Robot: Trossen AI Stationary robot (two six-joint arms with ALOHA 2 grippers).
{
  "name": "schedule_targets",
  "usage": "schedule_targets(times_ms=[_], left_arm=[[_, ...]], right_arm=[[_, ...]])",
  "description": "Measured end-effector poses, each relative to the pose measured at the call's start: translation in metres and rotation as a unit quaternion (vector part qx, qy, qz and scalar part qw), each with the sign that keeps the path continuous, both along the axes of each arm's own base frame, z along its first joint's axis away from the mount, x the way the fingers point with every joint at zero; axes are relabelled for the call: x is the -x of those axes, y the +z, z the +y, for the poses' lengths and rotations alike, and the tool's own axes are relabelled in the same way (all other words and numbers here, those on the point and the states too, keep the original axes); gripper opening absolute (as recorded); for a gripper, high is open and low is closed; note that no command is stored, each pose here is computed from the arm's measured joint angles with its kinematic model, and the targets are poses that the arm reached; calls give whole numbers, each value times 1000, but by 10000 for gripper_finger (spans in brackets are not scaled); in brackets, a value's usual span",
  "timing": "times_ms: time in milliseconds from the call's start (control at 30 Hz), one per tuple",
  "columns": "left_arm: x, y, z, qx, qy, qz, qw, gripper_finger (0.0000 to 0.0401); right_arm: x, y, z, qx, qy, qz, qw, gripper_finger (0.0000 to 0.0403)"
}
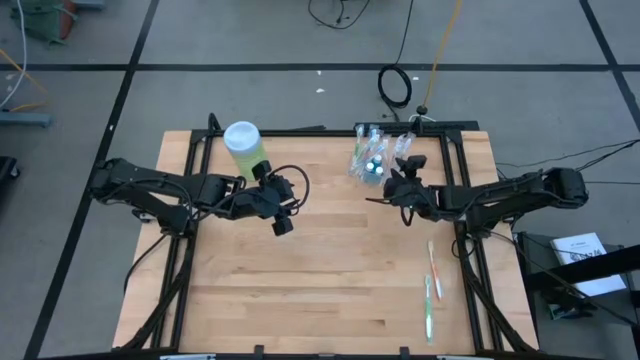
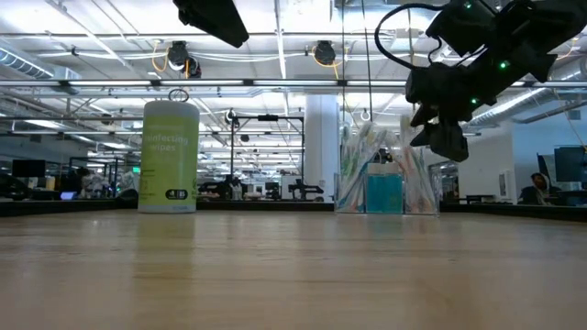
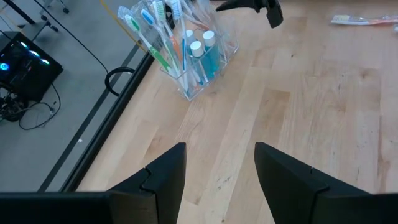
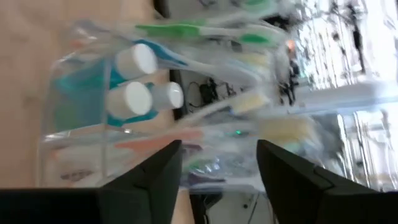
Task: Pick & Place toothbrushing station
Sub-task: Put the green toothbrush into the transparent organizer
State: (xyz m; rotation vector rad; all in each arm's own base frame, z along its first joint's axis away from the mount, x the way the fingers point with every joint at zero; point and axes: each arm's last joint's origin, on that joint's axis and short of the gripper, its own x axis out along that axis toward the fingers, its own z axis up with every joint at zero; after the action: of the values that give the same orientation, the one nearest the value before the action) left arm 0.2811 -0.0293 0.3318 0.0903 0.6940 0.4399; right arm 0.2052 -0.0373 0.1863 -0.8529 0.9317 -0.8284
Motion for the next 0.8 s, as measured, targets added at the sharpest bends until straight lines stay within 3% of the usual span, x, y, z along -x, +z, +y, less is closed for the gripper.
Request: schedule_targets(times_ms=[233, 400, 500, 567, 633, 700, 800], left_arm=[[0, 0, 0, -2, -2, 1, 1000, 196], [0, 0, 0, -2, -2, 1, 1000, 196], [0, 0, 0, -2, -2, 1, 1000, 196], [0, 0, 0, -1, -1, 1, 1000, 196], [0, 0, 0, 0, -1, 1, 1000, 196], [0, 0, 0, 1, 1, 0, 1000, 196], [0, 0, 0, 10, 9, -6, 1000, 196]], right_arm=[[1, 3, 18, 15, -59, -113, 992, 231], [-2, 1, 41, -82, 3, -199, 977, 230], [-2, 1, 54, -155, 31, -254, 954, 222], [-2, 3, 63, -234, 51, -298, 924, 215], [-1, 6, 72, -336, 68, -336, 877, 206], [1, 8, 82, -464, 76, -356, 808, 197], [3, 8, 98, -640, 69, -324, 693, 183]])
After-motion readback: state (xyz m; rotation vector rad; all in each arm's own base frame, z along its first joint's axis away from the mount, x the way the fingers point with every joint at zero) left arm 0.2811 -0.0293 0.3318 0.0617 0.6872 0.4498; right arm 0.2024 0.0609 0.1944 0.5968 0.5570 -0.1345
